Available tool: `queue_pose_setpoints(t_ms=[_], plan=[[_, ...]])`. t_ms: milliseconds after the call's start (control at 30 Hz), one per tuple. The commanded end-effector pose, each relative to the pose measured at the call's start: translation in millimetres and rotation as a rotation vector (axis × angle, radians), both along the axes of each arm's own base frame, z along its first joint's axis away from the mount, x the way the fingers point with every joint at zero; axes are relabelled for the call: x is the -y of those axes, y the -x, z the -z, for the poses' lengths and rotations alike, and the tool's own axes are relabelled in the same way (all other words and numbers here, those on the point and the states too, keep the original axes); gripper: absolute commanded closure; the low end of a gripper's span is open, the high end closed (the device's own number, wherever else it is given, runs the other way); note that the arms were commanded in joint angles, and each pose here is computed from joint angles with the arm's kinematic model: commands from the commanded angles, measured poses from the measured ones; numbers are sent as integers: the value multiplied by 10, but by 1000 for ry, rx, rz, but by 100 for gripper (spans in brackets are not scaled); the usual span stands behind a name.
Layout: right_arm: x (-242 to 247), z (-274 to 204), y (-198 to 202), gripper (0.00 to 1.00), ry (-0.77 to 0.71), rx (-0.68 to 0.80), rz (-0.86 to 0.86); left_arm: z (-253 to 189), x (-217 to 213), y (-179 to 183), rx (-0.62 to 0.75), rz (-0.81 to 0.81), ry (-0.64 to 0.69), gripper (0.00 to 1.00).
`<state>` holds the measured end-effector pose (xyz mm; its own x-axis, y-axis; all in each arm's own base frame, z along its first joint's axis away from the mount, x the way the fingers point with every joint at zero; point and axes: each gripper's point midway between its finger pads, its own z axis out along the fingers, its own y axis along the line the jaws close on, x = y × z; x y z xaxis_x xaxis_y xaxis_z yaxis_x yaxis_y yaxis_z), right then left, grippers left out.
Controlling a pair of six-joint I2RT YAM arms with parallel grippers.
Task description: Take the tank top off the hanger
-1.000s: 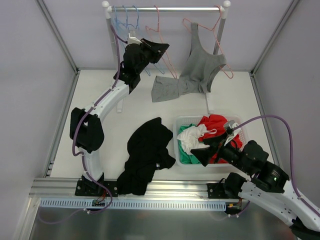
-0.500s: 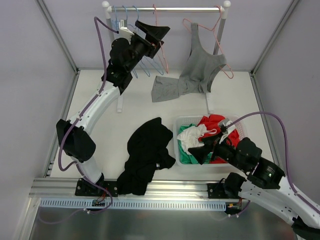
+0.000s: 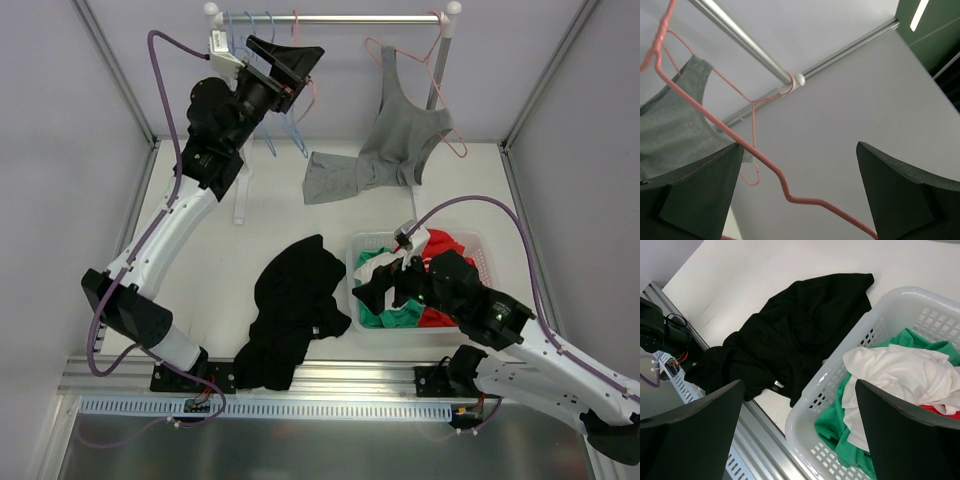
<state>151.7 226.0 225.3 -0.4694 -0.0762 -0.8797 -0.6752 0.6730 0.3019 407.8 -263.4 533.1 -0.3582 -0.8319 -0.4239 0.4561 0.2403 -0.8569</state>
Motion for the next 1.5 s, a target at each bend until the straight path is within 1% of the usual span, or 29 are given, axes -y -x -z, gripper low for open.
queue_pose_setpoints(t_ms=[0, 100, 267, 400, 500, 533, 667, 800, 933, 1033, 1067, 1100, 1133, 1167, 1200, 1233, 1267, 1300, 1333, 1367, 1400, 1433, 1467], plan=[[-99, -320, -29, 0, -88, 64, -22, 178, 137, -176, -4, 34, -92, 1], [-74, -294, -29, 1, -86, 70, -16, 400, 233, -339, -48, 43, -132, 1], [7, -310, -23, 0, -94, 96, 1, 576, 282, -481, -61, 33, -189, 1], [35, -278, -30, 1, -82, 104, 7, 502, 247, -438, -31, 22, -210, 1], [16, -257, -41, 0, -74, 99, 5, 466, 126, -397, -26, -36, -233, 1], [9, -259, -42, 0, -71, 100, 2, 516, 79, -408, -47, -61, -246, 1], [-27, -239, -59, 0, -59, 92, -3, 506, -61, -341, -56, -112, -274, 1], [-46, -240, -66, 1, -56, 88, -6, 571, -98, -342, -86, -130, -329, 1], [-54, -244, -59, 1, -61, 84, -9, 559, -63, -290, -65, -97, -355, 1], [-48, -239, -70, 0, -56, 87, -4, 433, -21, -119, 1, -45, -387, 1], [-50, -231, -76, 1, -53, 84, -2, 295, -51, 21, 43, -36, -390, 1], [-61, -230, -75, 0, -53, 82, -5, 222, -75, 120, 90, -34, -422, 2], [-82, -209, -78, 0, -46, 73, -10, 240, -114, 184, 101, -43, -442, 1], [-111, -205, -72, 1, -47, 66, -20, 49, -223, 419, 152, -64, -440, 1], [-149, -230, -62, 0, -54, 63, -35, 128, -331, 456, 157, -112, -492, 1], [-197, -169, -78, 0, -37, 43, -41, 106, -427, 537, 168, -145, -509, 1], [-265, -171, -49, 0, -43, 30, -75, -56, -623, 772, 219, -196, -522, 1], [-320, -221, -50, 0, -46, 25, -91, 119, -763, 781, 171, -250, -560, 1], [-364, -219, -66, 0, -39, 12, -90, 136, -874, 865, 167, -281, -578, 1], [-460, -45, -79, 0, 24, -34, -108, 49, -1050, 1074, 199, -323, -594, 1], [-537, 11, -61, 0, 54, -49, -137, 180, -1126, 1115, 174, -338, -628, 1], [-629, -78, -79, 1, 70, -33, -157, 315, -1265, 1162, 124, -377, -674, 1], [-758, 148, -33, 0, 158, -69, -196, 326, -1406, 1292, 121, -410, -700, 1]])
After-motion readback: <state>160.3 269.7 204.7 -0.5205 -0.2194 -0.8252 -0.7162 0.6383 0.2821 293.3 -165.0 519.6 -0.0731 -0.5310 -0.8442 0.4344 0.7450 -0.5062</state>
